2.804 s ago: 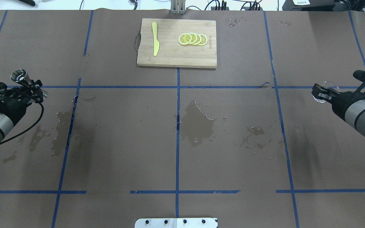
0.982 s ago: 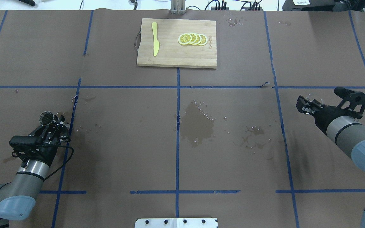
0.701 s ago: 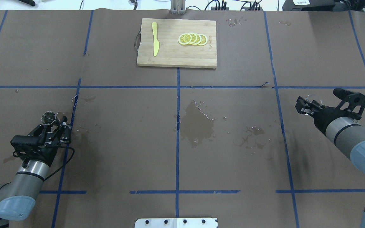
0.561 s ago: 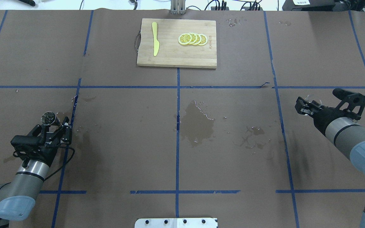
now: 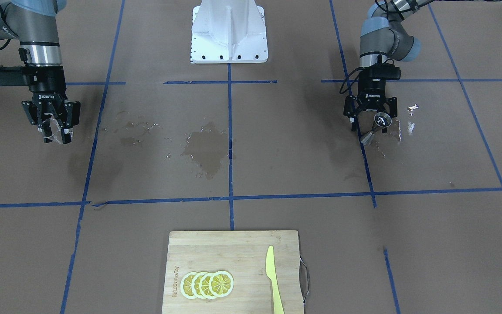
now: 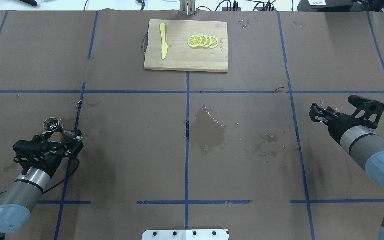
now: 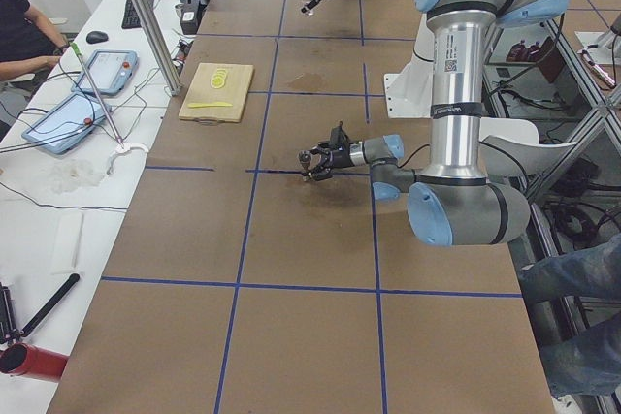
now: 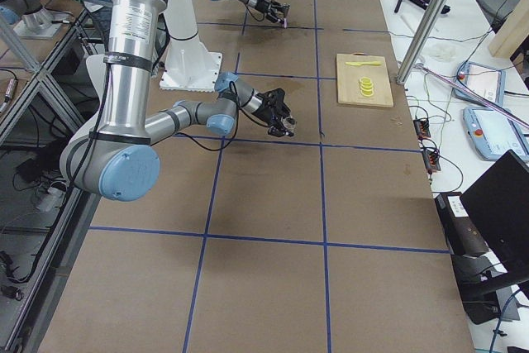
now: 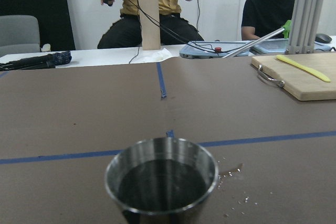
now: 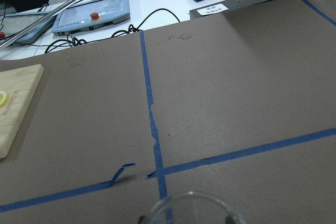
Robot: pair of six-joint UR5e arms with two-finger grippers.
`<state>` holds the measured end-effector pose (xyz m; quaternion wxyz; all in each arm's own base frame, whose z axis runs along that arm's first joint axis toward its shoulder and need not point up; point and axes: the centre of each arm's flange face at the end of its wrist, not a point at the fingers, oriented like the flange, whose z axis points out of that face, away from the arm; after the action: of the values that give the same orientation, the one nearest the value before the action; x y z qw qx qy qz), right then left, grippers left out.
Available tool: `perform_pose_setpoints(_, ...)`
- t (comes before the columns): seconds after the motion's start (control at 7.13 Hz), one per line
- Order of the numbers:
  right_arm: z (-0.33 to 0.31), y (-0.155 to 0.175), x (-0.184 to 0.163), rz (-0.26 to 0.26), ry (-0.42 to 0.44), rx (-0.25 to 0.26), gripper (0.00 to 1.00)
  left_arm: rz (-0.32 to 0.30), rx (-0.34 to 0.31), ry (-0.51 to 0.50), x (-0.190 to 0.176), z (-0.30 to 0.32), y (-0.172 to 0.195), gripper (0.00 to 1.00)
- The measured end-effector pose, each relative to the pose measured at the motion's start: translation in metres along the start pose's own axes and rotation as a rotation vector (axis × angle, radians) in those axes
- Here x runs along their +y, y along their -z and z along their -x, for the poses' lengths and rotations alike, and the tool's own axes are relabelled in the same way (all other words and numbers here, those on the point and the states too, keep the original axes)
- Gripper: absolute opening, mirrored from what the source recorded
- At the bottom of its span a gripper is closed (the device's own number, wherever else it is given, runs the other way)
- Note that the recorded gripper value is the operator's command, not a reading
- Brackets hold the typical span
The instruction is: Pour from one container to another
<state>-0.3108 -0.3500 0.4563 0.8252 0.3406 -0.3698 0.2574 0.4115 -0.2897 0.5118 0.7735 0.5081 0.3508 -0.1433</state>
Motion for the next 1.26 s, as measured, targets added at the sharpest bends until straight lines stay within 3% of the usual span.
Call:
perform_pose_setpoints(0.7, 0.001, 0.000, 0.012, -0.020, 0.021, 0.001, 0.00, 0.217, 0.081, -0.093, 0.009, 0.028, 0.020, 1.00)
perform_pose_setpoints(1.26, -0.003, -0.006, 0.027, -0.040, 0.051, 0.015, 0.00, 0.377, 0.192, -0.101, -0.013, 0.033, 0.052, 1.00)
